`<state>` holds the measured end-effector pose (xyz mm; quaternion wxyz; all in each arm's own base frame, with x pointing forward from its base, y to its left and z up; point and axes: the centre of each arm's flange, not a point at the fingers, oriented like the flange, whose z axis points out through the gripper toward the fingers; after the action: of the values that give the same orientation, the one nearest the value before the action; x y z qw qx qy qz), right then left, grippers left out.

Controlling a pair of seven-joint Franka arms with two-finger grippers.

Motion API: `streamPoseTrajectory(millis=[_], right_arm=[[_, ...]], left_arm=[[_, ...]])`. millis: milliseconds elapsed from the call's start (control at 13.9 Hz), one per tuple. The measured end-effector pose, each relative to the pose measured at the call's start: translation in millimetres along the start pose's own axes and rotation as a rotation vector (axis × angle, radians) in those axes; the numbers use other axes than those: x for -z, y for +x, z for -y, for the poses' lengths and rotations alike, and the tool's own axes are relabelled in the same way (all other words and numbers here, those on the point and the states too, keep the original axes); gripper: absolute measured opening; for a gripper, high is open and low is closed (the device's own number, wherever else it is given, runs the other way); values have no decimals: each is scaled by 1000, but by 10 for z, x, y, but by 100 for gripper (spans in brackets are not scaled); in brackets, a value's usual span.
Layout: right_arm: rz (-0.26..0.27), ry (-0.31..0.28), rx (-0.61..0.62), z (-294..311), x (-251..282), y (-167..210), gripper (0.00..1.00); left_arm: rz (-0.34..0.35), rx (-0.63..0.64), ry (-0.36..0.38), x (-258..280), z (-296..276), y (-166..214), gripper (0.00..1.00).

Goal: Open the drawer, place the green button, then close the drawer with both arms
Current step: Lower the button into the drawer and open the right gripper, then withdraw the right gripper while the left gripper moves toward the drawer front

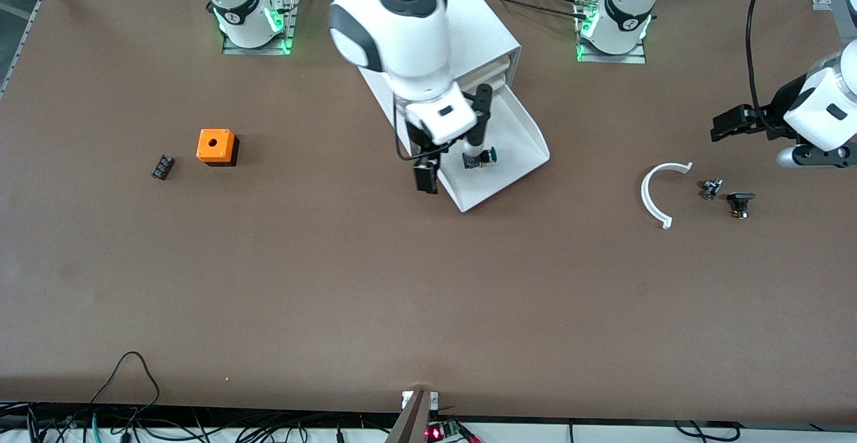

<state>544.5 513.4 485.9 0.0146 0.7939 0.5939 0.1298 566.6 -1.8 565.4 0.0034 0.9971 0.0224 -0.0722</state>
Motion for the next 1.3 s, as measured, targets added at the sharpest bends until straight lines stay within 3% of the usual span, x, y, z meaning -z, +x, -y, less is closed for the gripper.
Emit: streamPoseTrajectory(millis=[216,433,794,1082,1299], right_arm=[[22,17,-178,-210,-40,-229,100],[80,18,-414,-602,-231,-648,100],[223,2,-904,-1200,-339,-1702,100],[363,0,-1156,-1632,-210,-2729,100],[339,-40,-1316,-2097,420,-3581,100]], left_arm=[[-20,-10,-6,-246,-240,189,100],[-37,80,-16,-784,-723,319,100],[-85,263,-62,-2002,-1595,399,100],[-95,339,-114,-2918,-2018,460,100],[-122,382,-158,-3580,-2325,199,100]])
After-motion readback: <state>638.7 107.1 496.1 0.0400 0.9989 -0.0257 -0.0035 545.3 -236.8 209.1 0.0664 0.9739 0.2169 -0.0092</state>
